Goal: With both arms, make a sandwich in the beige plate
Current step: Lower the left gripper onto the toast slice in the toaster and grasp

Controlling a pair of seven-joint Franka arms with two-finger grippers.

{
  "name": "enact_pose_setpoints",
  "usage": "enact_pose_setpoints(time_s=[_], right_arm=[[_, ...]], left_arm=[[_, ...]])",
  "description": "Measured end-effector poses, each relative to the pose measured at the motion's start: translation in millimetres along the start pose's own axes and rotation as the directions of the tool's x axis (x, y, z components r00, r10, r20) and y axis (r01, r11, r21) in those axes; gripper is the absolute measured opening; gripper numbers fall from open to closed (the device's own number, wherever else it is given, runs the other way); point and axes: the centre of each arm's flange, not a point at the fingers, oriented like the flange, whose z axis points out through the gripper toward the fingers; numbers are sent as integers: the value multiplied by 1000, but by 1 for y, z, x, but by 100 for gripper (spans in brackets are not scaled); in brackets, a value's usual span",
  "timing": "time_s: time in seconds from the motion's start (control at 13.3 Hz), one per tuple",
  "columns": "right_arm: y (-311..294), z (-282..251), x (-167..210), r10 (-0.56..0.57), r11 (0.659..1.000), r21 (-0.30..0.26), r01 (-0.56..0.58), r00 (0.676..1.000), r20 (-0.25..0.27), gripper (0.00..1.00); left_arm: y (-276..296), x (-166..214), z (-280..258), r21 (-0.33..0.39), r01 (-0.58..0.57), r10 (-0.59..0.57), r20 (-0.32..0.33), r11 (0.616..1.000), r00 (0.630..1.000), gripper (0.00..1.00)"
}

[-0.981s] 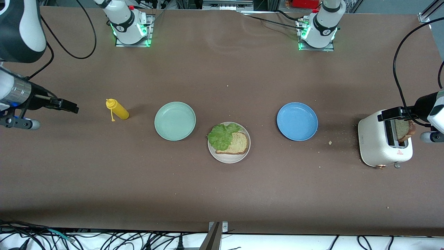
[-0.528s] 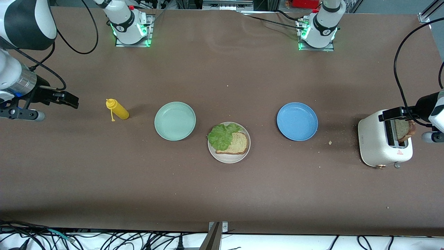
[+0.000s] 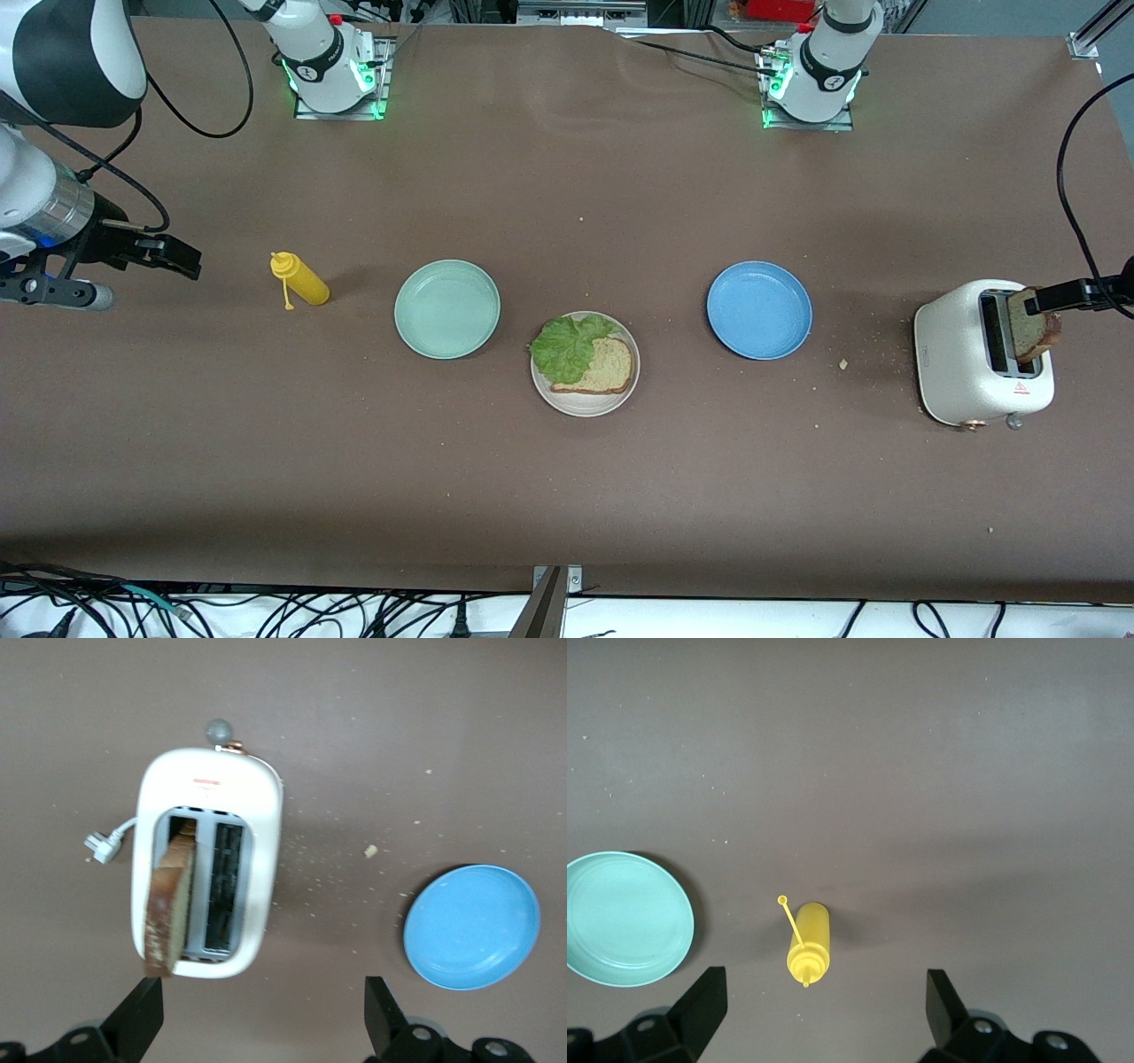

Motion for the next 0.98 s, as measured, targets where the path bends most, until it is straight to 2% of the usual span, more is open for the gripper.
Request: enact_pose_setpoints(time_s=[0.45, 0.75, 0.83, 0.98], right_arm=[[-1, -3, 0, 9, 1000, 8, -9, 1000, -10, 100], [-2, -3, 0, 8, 1000, 8, -8, 1000, -10, 100], [-2, -3, 0, 8, 1000, 8, -8, 1000, -10, 100], [-2, -3, 0, 8, 1000, 8, -8, 1000, -10, 100]], left_arm=[[-55, -3, 68, -3, 6, -6, -35, 1000, 999, 100], [-85, -13, 103, -13, -4, 4, -19, 1000, 1000, 99], [-87, -14, 109, -17, -5, 5, -11, 1000, 1000, 94], [-88, -12, 118, -21, -6, 6, 1, 1000, 1000, 71]])
